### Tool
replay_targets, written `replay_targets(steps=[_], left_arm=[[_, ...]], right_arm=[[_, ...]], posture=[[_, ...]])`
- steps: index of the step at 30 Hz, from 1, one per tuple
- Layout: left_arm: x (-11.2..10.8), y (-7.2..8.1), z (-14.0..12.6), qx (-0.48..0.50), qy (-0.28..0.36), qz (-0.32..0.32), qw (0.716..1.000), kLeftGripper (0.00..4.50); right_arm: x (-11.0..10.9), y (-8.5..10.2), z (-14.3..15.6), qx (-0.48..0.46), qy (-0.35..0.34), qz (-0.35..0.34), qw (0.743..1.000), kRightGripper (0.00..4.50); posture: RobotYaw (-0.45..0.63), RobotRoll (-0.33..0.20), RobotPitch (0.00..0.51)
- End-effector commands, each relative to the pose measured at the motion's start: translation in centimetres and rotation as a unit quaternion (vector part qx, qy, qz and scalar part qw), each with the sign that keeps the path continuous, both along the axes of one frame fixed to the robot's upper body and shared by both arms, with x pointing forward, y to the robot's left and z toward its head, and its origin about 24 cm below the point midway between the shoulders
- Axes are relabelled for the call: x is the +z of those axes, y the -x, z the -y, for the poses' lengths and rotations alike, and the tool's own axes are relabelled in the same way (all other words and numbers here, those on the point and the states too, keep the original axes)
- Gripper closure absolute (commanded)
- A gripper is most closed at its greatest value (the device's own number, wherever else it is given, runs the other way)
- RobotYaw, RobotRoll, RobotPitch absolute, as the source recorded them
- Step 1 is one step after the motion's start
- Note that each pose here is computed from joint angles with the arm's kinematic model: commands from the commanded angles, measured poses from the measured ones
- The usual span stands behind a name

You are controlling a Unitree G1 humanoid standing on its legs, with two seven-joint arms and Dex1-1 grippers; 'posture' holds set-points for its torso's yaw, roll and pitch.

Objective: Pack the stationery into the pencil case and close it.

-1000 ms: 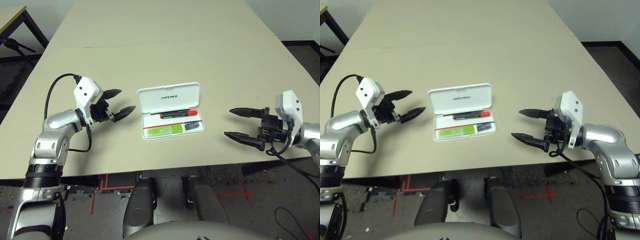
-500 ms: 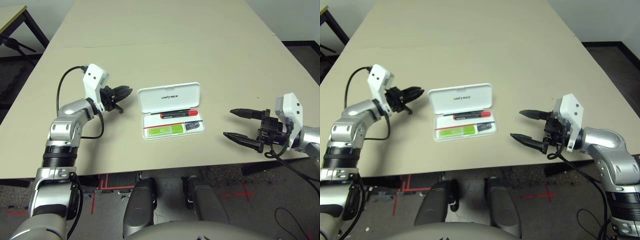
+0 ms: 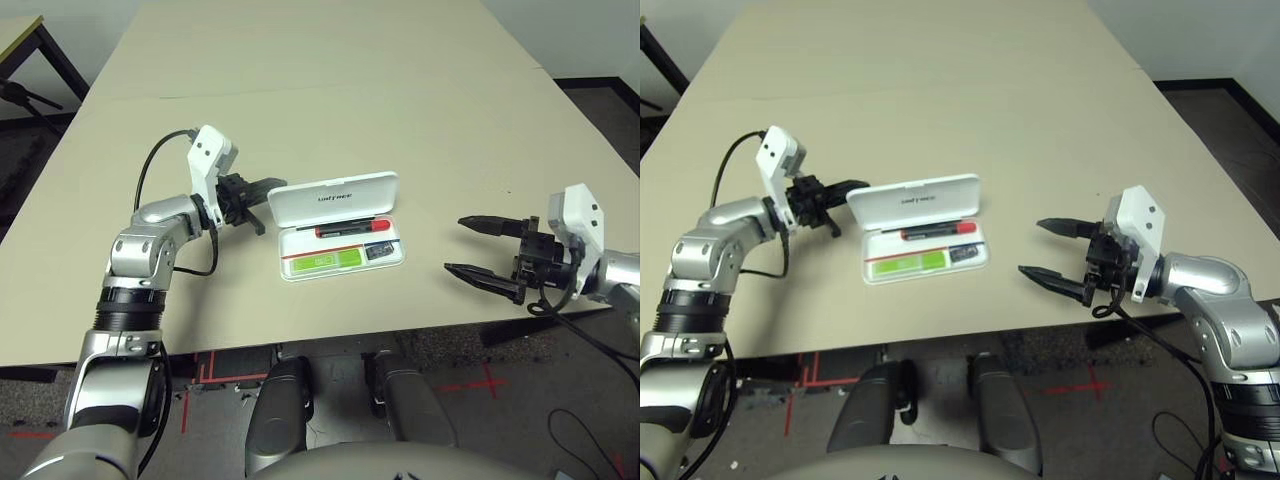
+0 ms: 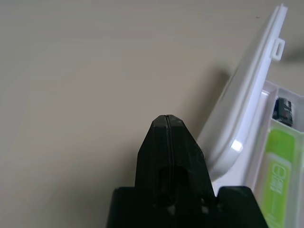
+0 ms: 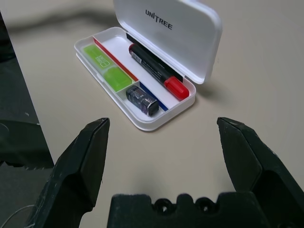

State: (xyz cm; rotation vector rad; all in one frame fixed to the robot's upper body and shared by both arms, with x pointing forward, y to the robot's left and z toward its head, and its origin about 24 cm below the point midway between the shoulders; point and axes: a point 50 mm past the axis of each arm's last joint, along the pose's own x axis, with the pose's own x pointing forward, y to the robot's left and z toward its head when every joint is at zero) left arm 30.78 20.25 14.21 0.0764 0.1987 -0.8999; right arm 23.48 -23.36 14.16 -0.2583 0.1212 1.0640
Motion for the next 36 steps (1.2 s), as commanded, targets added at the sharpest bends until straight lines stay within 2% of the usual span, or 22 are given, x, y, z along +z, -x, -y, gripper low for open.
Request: replay_targets(steps=[1, 8, 19, 25, 36], left_arm=[[0.0, 1.0, 0.1, -0.038, -0.004, -0.010, 0.999, 4.49], [-0.7, 2.7, 0.7, -0.097, -0.041, -0.024, 0.994, 4.49], [-2.2, 3.6, 2.3, -0.137, -0.095, -0.021, 0.986, 4.49], [-3.6, 4.6, 3.3, -0.161, -0.116, -0.039, 0.979, 4.49], [-4.8, 4.0, 3.1, -0.131, -0.164, -0.060, 0.976, 4.49]], right_arm=[[-0.1, -0.1, -0.4, 0.011, 0.008, -0.006, 1.000, 0.00], [-0.1, -0.1, -0.6, 0.028, 0.016, -0.020, 0.999, 0.00], [-0.3, -0.1, -0.8, 0.035, 0.032, -0.039, 0.998, 0.00], [-0.4, -0.2, -0.8, 0.034, 0.037, -0.042, 0.998, 0.00], [-0.6, -0.3, -0.9, 0.030, 0.039, -0.039, 0.998, 0.00]], posture=[[-0.04, 0.000, 0.156], [-0.03, 0.000, 0.157], [-0.03, 0.000, 0.159], [-0.03, 0.000, 0.159], [-0.04, 0.000, 0.158]])
